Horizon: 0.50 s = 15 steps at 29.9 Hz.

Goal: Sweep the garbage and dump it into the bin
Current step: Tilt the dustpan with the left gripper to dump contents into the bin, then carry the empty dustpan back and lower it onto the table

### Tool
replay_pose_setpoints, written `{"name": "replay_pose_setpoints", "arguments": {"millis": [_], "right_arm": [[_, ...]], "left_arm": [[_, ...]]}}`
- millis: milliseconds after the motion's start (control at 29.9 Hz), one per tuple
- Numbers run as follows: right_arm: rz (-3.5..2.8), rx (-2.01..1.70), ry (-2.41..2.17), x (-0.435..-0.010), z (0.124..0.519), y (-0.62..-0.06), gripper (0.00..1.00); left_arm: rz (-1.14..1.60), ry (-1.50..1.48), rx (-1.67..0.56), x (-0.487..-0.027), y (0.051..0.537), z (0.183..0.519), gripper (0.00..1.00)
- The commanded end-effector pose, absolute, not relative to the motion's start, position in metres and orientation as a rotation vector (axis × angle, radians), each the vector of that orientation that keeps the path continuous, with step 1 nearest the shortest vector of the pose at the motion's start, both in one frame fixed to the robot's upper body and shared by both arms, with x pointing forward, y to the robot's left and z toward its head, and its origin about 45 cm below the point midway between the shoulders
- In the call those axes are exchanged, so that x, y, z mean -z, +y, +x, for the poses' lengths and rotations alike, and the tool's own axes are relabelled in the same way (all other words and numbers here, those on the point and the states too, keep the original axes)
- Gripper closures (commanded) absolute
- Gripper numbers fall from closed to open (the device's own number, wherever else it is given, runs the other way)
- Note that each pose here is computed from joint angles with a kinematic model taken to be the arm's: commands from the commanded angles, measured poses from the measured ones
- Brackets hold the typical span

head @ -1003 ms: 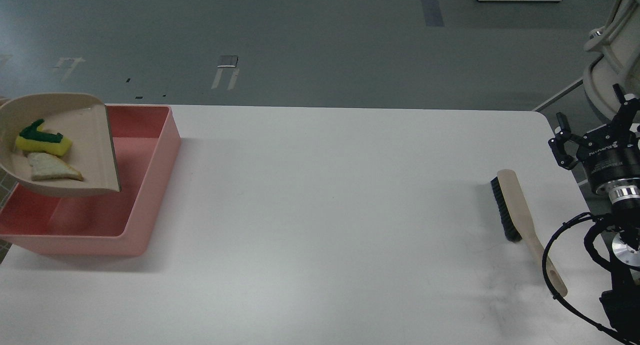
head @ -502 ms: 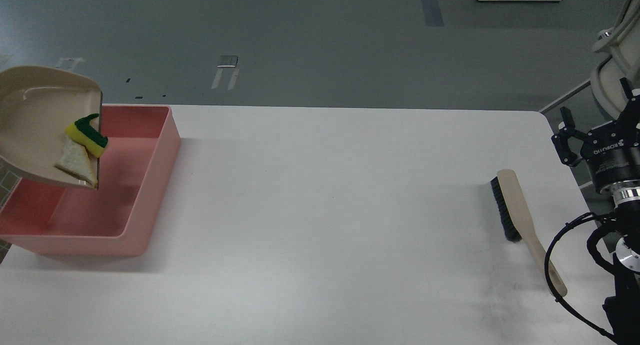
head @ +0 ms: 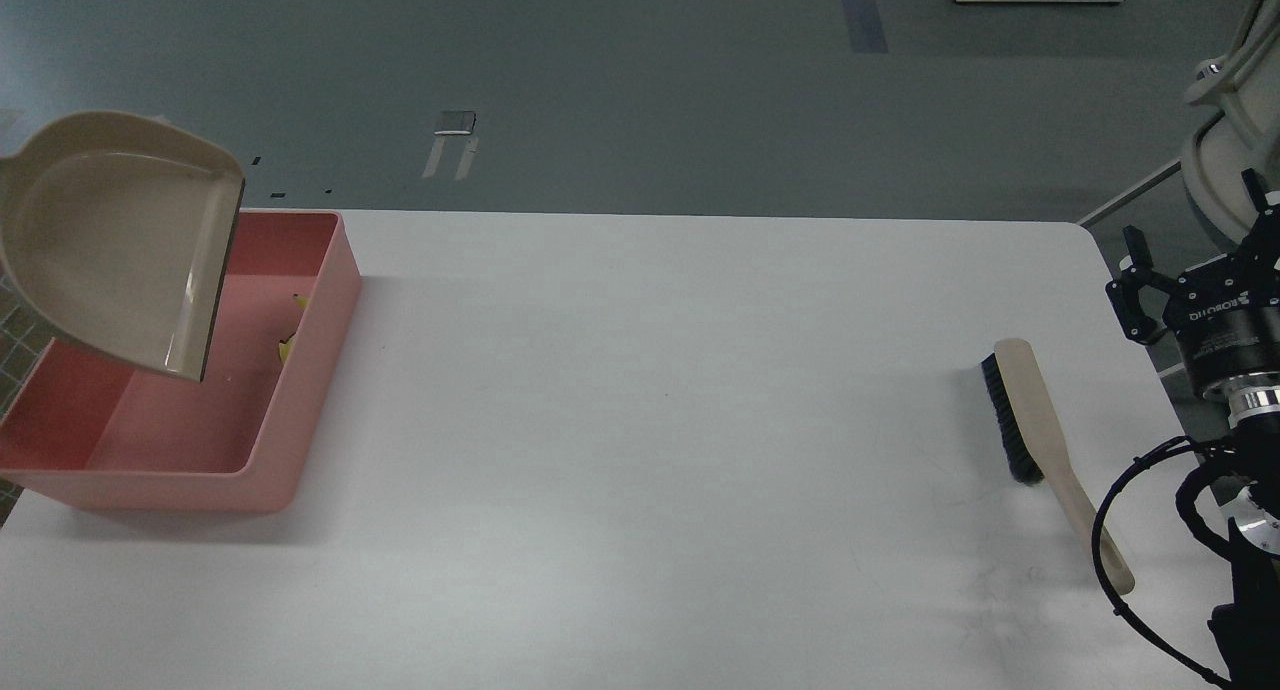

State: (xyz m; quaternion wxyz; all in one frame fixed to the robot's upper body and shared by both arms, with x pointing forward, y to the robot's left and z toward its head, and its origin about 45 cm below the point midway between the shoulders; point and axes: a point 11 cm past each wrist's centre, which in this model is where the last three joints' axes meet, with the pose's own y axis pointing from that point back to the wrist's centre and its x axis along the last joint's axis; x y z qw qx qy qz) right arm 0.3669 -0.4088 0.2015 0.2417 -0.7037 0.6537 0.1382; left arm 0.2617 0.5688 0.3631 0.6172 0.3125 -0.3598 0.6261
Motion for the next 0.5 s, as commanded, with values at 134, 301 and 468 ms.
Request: {"name": "replay_pose_setpoints", "arguments": {"millis": [134,301,468], "right_arm": [[-1.929,-0.359,1.797,-0.206,0.366,-0.414,0.01],[-1.934,-0.333,1.813,-0.211,0.365,-0.423,0.01],[-1.938,-0.316,1.831,-0.214,0.364,-0.431,0.01]], "left_arm": [[0.474,-0.737,-1.48,-0.387,0.532,0.28,0.84],[0.369,-0.555,-1.492,-0.358,0.492,0.281,0.84],[0.304,-0.353,-1.492,-0.327,0.443,0.286,0.84]]}}
